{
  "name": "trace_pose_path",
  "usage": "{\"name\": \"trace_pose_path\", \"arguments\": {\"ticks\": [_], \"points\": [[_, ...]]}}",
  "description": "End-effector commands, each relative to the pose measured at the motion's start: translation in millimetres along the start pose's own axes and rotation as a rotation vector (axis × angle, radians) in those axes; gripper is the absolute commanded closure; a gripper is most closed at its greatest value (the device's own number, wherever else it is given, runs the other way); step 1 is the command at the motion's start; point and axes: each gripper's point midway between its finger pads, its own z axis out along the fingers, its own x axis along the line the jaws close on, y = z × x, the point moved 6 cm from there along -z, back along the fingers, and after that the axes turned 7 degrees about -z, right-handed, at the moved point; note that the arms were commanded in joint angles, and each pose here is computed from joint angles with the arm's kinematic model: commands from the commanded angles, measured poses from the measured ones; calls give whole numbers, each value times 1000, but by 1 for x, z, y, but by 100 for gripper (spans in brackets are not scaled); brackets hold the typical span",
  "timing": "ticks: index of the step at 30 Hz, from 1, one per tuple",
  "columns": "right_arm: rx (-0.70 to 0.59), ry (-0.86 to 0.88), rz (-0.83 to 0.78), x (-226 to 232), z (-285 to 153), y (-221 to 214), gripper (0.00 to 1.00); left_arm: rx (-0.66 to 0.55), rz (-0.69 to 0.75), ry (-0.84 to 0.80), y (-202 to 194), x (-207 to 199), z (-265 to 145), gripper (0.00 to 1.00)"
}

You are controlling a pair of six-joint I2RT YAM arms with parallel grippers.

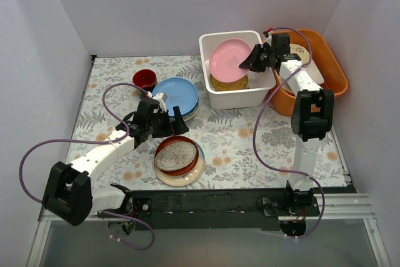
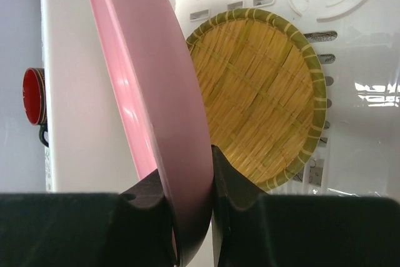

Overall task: Place the plates into the plastic bin on the countertop
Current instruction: Place the plate in the plastic bin.

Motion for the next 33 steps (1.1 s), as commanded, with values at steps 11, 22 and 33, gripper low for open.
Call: {"name": "trace_pose_path", "arguments": {"ticks": [11,22,33], "points": [[44,-6,-51,-3,16,2,99,3,3,-15,-1,1,1,2],[87,-27,-55,-9,18,-9,89,13,4,-30,-3,-1,1,2],[85,-66,-82,-2,6,-3,58,7,6,-44,-3,-2,0,2]]}}
